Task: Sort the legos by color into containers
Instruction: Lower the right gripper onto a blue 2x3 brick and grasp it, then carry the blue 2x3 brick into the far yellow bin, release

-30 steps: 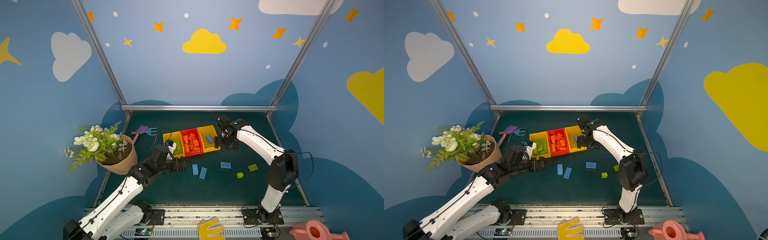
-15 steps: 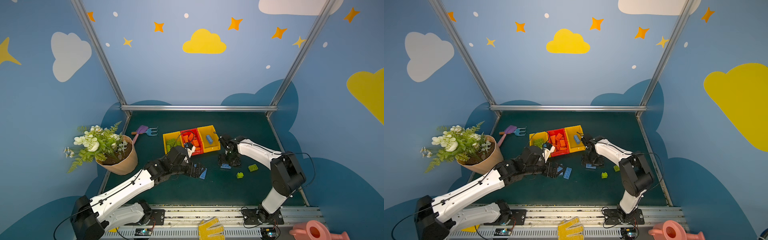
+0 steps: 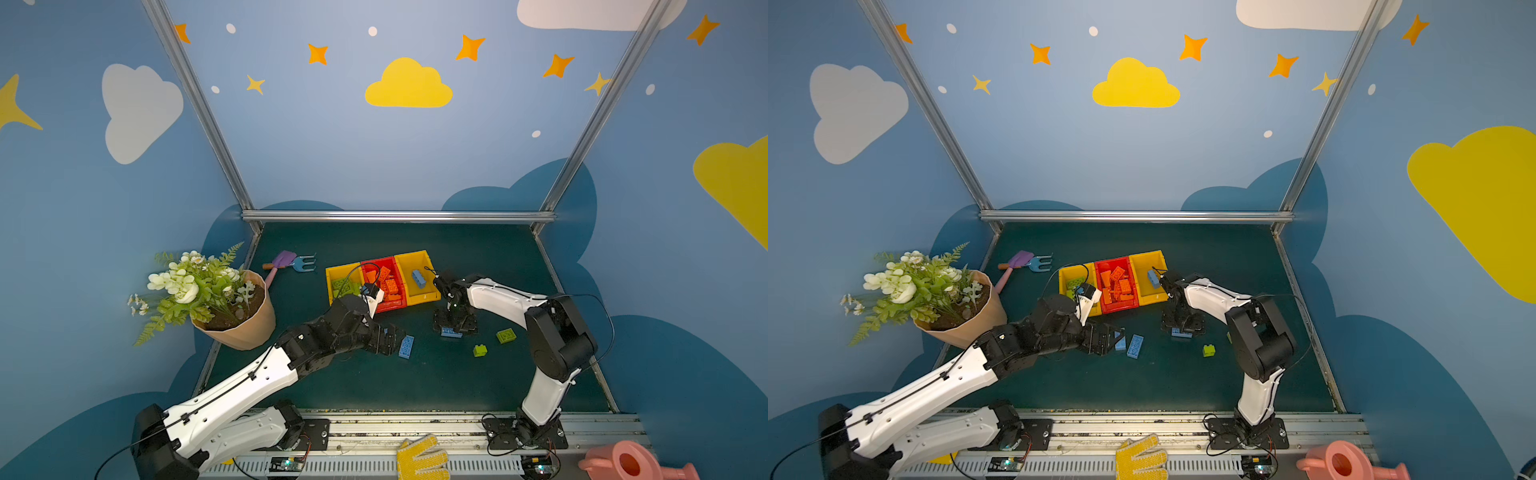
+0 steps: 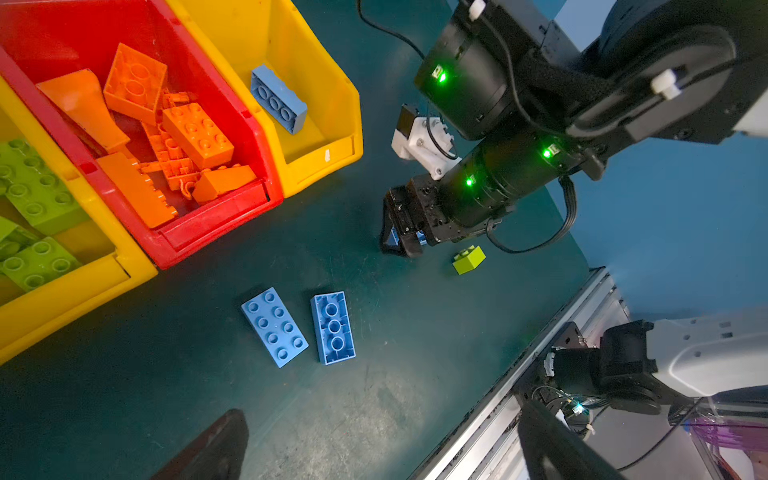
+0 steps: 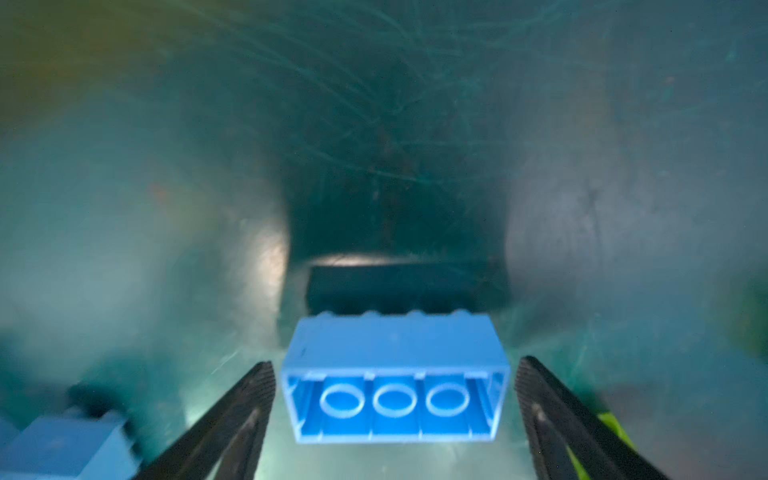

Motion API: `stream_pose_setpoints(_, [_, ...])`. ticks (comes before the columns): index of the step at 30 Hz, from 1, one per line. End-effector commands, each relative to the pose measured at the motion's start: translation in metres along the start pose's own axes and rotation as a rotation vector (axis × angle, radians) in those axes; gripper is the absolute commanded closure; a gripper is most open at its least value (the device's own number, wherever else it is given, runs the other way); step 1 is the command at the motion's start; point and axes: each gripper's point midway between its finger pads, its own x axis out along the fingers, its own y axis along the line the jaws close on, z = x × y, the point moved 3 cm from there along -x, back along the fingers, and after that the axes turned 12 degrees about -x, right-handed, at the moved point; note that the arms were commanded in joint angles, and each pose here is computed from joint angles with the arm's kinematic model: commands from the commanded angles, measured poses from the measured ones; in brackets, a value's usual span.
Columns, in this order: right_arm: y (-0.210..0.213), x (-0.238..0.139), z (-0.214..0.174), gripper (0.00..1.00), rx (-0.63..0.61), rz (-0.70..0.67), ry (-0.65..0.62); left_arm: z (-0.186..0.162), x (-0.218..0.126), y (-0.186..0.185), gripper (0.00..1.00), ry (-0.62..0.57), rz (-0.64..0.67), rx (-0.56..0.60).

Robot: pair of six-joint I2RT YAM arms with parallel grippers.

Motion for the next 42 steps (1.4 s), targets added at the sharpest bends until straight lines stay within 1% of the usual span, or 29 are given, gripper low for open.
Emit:
stream_pose_setpoints(1, [-0.003,0.004,0.002,0.19,-0.011,-0.019,-0.004,-0.004,-0.002,0.007,0.00,0.000,0.033,-0.002])
stream_pose_setpoints(2, [-0.003,0.004,0.002,0.25,-0.012,-0.022,0.000,-0.004,-0.002,0.007,0.00,-0.002,0.032,-0.001])
stream_pose_setpoints(5, [-0.002,-0.005,0.005,0.46,-0.021,-0.034,-0.013,-0.003,0.000,0.008,0.00,-0.004,0.039,-0.002])
stream_pose_setpoints(6, [-0.002,-0.008,0.006,0.51,-0.024,-0.032,-0.020,-0.003,0.000,0.008,0.00,-0.005,0.041,-0.002])
stream_pose_setpoints(8, [0.000,-0.019,0.009,0.57,-0.028,-0.024,-0.037,-0.003,0.002,0.008,0.00,-0.003,0.044,-0.001])
stream_pose_setpoints(12, [0.009,-0.057,0.021,0.57,-0.047,0.021,-0.102,-0.001,0.003,0.008,0.00,-0.008,0.050,-0.001])
stream_pose_setpoints(16, [0.023,-0.103,0.050,0.56,-0.066,0.074,-0.218,0.002,0.002,0.008,0.00,-0.023,0.055,0.001])
stream_pose_setpoints(19, [0.035,-0.123,0.079,0.55,-0.085,0.093,-0.276,0.002,0.003,0.009,0.00,-0.024,0.063,0.006])
stream_pose_setpoints(26, [0.058,-0.127,0.146,0.53,-0.101,0.088,-0.342,0.007,-0.002,0.013,0.00,-0.041,0.102,0.023])
stream_pose_setpoints(29, [0.063,-0.117,0.169,0.53,-0.100,0.083,-0.344,0.011,-0.008,0.016,0.00,-0.065,0.124,0.032])
stream_pose_setpoints(33, [0.069,-0.104,0.190,0.49,-0.108,0.098,-0.338,0.013,-0.018,0.024,0.00,-0.085,0.164,0.038])
stream_pose_setpoints(35, [0.070,-0.100,0.199,0.45,-0.105,0.103,-0.347,0.016,-0.024,0.028,0.00,-0.101,0.183,0.042])
stream_pose_setpoints(36, [0.071,-0.099,0.203,0.41,-0.102,0.111,-0.350,0.016,-0.026,0.030,0.00,-0.105,0.191,0.042])
stream_pose_setpoints(39, [0.075,-0.098,0.211,0.21,-0.100,0.157,-0.353,0.021,-0.031,0.035,0.00,-0.120,0.204,0.035])
stream_pose_setpoints(40, [0.078,-0.100,0.212,0.18,-0.105,0.174,-0.357,0.022,-0.031,0.037,0.00,-0.122,0.206,0.029])
stream_pose_setpoints(42, [0.079,-0.106,0.211,0.16,-0.105,0.181,-0.368,0.025,-0.033,0.038,0.00,-0.120,0.204,0.021])
